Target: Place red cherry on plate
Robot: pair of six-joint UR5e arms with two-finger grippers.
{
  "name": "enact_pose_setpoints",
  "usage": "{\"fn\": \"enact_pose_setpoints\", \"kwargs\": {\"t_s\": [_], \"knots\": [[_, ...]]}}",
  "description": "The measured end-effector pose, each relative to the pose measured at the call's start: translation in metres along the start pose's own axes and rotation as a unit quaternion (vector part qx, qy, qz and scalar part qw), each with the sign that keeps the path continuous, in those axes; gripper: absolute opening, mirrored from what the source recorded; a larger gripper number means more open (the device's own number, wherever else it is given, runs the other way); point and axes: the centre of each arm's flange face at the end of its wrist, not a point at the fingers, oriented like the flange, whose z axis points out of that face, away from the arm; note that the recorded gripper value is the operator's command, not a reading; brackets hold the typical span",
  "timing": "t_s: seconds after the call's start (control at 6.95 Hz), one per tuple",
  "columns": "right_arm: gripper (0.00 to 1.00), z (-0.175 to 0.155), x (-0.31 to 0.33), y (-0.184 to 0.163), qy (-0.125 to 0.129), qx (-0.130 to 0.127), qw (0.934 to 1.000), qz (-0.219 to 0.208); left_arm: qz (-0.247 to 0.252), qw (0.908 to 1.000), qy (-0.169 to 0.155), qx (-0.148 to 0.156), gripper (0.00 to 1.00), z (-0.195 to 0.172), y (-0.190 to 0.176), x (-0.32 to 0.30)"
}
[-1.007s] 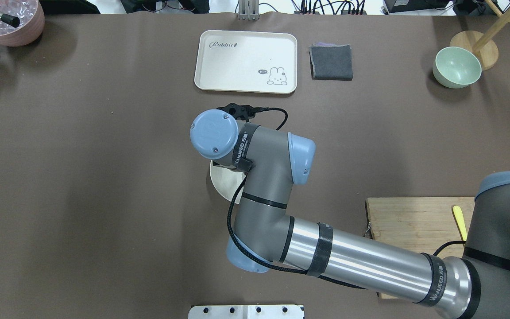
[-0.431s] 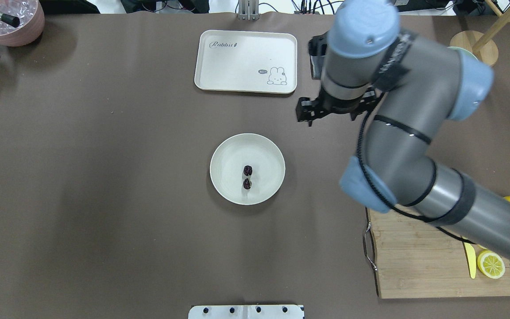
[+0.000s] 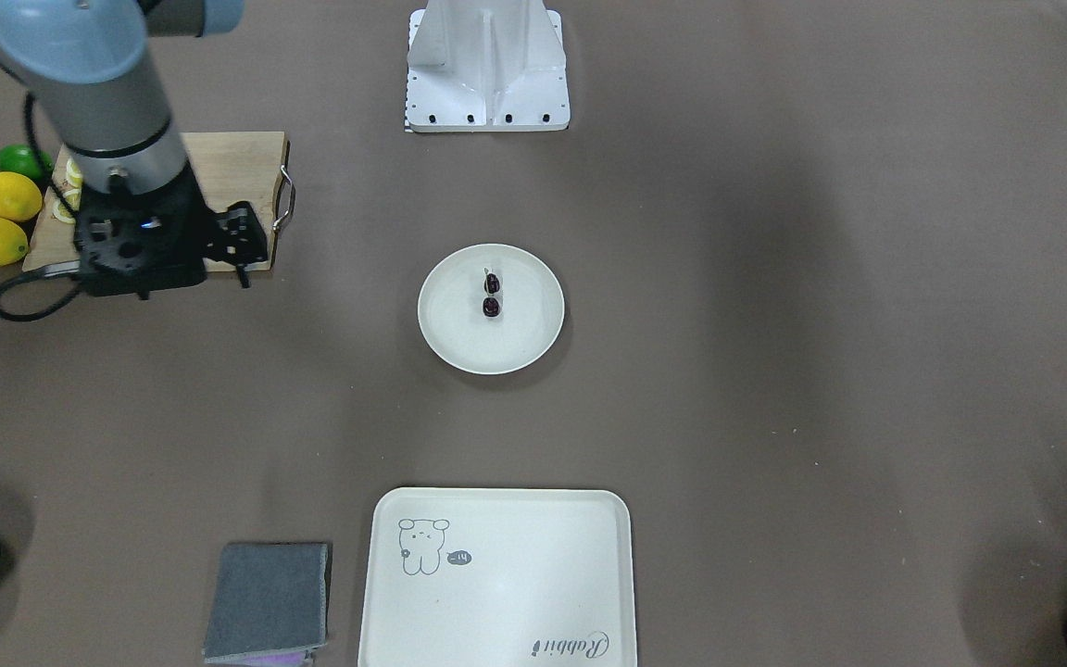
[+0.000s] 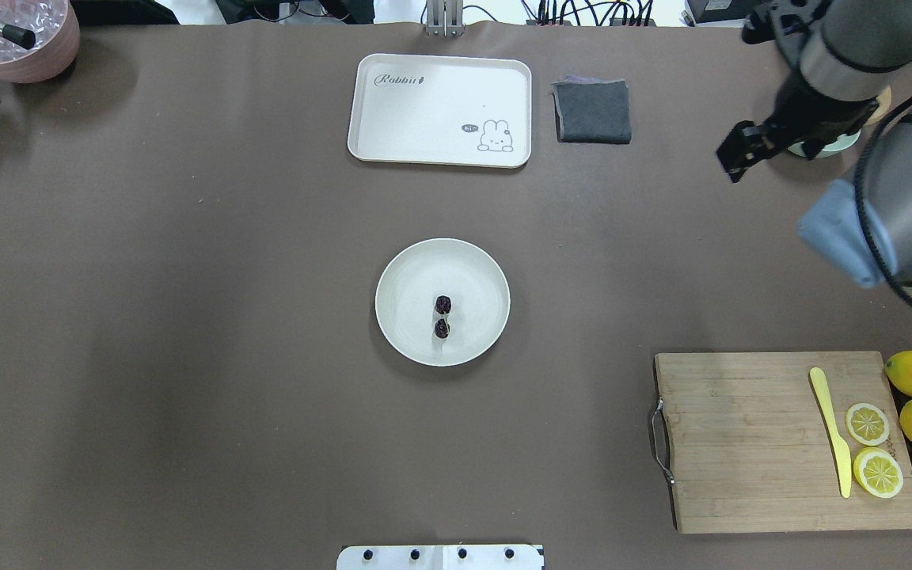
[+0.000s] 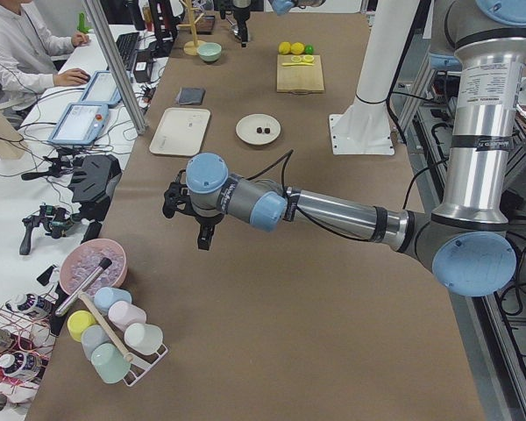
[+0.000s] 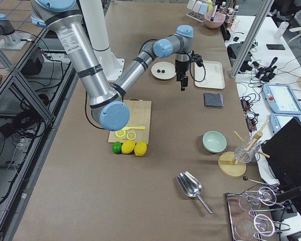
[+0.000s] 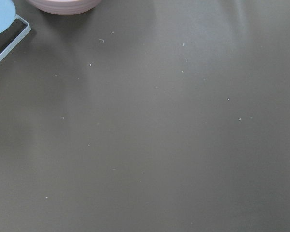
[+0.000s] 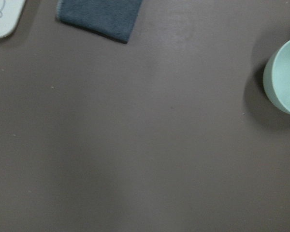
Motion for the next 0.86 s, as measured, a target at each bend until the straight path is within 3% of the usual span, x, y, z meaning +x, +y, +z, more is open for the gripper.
{"fn": "enact_pose_setpoints", "kwargs": {"t_s": [0.29, 0.43, 0.72, 0.86], "knots": [[1.00, 0.022, 0.107, 0.038, -0.023, -0.004, 0.9995, -0.020, 0.006, 0.9993, -0.034, -0.013, 0.98, 0.024, 0.000, -0.004], [1.00, 0.031, 0.148, 0.063, -0.046, 0.004, 0.9986, -0.024, 0.010, 0.9989, -0.042, -0.016, 0.97, 0.031, -0.001, -0.005], [1.00, 0.034, 0.200, 0.099, -0.090, 0.014, 0.9953, -0.033, 0.024, 0.9986, -0.042, -0.022, 0.97, 0.041, -0.003, 0.010], [1.00, 0.037, 0.218, 0.112, -0.097, 0.014, 0.9944, -0.038, 0.032, 0.9984, -0.038, -0.028, 0.98, 0.048, -0.004, 0.023]]}}
